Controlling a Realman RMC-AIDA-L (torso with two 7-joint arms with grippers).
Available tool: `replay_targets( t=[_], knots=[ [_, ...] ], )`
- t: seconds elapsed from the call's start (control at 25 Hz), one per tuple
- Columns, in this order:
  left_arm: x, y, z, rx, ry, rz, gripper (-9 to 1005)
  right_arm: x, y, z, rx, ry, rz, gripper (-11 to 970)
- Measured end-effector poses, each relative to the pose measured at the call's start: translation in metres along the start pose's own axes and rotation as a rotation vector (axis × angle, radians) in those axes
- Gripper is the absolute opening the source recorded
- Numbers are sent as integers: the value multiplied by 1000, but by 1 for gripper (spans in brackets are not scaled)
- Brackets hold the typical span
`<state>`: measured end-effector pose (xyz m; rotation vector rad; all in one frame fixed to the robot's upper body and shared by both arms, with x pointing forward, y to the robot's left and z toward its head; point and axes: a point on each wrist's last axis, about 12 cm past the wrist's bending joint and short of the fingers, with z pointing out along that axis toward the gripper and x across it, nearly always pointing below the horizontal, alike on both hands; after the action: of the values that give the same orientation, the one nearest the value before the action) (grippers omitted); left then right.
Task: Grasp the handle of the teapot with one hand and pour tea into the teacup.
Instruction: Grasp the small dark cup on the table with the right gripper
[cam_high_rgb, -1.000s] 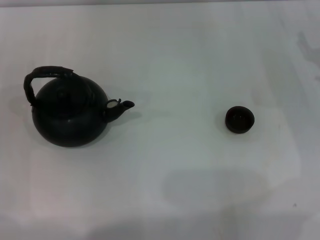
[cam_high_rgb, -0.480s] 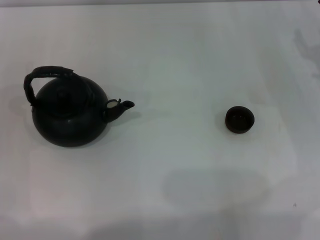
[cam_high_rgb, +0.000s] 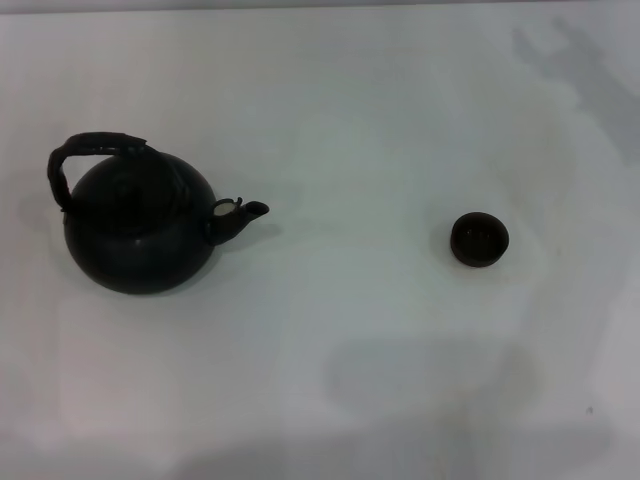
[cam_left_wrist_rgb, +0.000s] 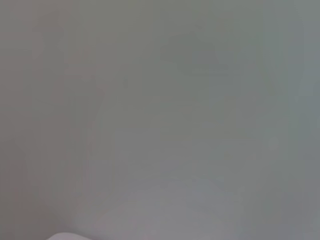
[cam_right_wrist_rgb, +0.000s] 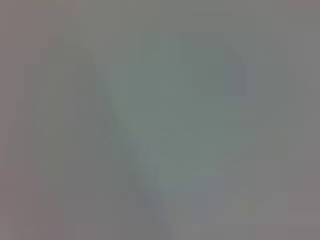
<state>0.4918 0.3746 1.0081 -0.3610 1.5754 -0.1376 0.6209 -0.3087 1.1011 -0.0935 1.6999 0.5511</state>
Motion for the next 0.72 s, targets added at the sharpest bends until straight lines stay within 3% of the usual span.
replay_targets(
  t=[0.16,0.72],
  knots=[
    [0,0,0,0,-1,-3,766,-31,10,15,-135,126,28,808],
    [0,2,-2,-4,1,-6,766,-72,42,31,-435,595,-69,809]
  ],
)
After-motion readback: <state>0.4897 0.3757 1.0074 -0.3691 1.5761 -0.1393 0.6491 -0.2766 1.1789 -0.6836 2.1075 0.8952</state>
